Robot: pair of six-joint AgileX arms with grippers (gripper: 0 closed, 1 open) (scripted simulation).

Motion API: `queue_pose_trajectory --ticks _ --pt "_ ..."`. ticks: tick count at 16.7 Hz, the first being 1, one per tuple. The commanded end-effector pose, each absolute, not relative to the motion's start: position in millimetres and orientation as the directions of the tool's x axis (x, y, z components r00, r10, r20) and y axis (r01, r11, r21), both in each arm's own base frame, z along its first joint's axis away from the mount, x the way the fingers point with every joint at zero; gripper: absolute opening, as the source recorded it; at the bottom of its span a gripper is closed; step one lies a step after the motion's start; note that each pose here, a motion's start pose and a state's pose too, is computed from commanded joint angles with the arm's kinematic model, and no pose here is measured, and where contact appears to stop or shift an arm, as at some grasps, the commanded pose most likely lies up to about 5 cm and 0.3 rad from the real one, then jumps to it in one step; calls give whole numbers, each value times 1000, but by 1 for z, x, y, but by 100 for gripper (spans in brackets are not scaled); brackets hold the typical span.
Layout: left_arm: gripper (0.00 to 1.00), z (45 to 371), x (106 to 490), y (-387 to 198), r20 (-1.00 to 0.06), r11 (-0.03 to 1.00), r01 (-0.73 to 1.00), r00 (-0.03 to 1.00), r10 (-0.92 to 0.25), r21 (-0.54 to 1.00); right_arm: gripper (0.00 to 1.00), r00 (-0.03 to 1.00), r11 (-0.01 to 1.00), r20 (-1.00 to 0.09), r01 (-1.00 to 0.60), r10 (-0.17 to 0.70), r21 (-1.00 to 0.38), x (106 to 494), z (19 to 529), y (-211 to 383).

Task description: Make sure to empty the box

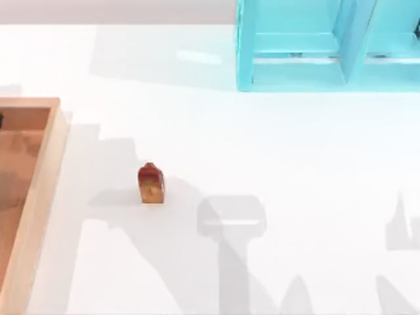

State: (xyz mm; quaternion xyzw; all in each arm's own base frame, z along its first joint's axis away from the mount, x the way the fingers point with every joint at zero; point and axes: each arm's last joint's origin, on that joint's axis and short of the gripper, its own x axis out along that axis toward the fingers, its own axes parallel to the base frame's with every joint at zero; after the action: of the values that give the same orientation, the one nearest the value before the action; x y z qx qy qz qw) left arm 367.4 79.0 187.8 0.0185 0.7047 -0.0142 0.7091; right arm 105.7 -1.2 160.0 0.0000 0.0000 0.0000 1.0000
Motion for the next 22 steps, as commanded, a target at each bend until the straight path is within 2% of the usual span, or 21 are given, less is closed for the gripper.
queue_pose_trajectory --ticks 5,8,15,19,22 --pt "0 260 366 79 -1000 999 47 -8 3 2 100 1000 1000 0 0 0 0 106 160 -1" --pt "0 287 361 77 -1000 999 46 5 6 6 100 1000 1000 0 0 0 0 106 160 -1" --pt "0 283 361 65 -1000 999 45 -4 5 5 100 1000 1000 0 0 0 0 106 160 -1" --pt "0 268 355 -3 -1000 999 46 -15 7 6 100 1000 1000 0 0 0 0 106 160 -1" --pt "0 251 328 -77 -1000 999 45 -17 12 11 100 1000 1000 0 0 0 0 106 160 -1"
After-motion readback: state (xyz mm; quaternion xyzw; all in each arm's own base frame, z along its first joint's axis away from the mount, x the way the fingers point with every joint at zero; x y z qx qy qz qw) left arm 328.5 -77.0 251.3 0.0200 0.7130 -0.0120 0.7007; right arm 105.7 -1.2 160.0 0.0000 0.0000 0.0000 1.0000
